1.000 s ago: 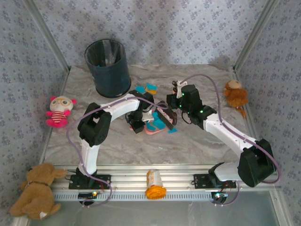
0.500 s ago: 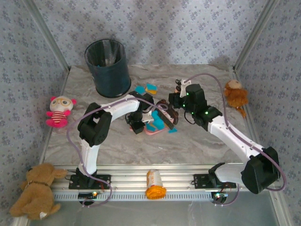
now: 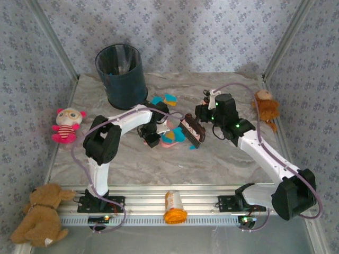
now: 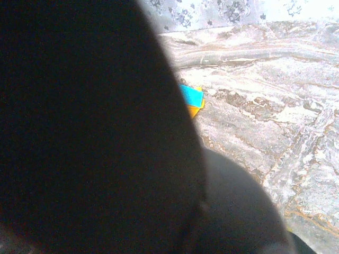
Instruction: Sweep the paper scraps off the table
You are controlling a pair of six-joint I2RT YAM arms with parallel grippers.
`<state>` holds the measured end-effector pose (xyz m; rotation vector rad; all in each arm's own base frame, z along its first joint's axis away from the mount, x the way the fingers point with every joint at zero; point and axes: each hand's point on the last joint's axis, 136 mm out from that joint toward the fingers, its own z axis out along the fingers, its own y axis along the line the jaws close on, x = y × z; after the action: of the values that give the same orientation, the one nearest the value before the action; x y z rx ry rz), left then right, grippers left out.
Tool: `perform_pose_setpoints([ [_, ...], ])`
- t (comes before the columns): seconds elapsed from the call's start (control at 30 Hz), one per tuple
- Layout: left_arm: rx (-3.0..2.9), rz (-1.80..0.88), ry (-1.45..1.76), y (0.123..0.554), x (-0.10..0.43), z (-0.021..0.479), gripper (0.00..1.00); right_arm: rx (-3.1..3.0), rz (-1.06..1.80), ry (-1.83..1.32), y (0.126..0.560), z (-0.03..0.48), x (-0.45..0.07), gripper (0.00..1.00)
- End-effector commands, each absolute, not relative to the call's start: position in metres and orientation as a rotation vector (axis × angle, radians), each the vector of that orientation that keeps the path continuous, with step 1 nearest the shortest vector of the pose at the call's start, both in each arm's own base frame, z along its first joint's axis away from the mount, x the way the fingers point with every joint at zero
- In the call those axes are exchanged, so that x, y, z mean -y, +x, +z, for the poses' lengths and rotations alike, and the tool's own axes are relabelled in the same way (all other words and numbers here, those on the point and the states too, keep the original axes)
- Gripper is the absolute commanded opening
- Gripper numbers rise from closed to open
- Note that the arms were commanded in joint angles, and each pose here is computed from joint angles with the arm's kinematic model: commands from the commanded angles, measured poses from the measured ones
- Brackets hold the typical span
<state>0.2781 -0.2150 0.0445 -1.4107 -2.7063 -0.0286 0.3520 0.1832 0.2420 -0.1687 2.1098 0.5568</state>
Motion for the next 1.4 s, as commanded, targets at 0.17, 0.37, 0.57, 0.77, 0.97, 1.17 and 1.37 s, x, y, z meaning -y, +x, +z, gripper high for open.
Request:
perform_pose_setpoints([
  [0.17,2.801,-0.019,-1.325,0.288,0.209,0.057,0.0,-2.161,0.566,-0.17,0.343,0.234,-0.18,0.0],
  [0.37,2.802,-0.014,-1.315,0.287,0.207,0.058,0.0,-2.171,0.517,-0.163,0.343,0.234,-0.173,0.0],
  [0.57,2.789,-0.018,-1.31,0.283,0.204,0.056,0.0,-2.172,0.44,-0.126,0.343,0.236,-0.161,0.0],
  [0.77,2.707,-0.023,-1.354,0.269,0.2,0.051,0.0,-2.073,0.402,-0.022,0.341,0.256,-0.143,0.0],
  [0.97,2.595,0.004,-1.439,0.246,0.204,0.051,0.0,-2.029,0.197,0.116,0.333,0.249,-0.109,0.0],
  [1.17,2.538,0.003,-1.46,0.237,0.206,0.047,0.0,-2.017,0.077,0.232,0.321,0.225,-0.095,0.0],
  [1.37,2.517,0.005,-1.468,0.237,0.209,0.045,0.0,-1.972,0.033,0.257,0.318,0.211,-0.106,0.0],
])
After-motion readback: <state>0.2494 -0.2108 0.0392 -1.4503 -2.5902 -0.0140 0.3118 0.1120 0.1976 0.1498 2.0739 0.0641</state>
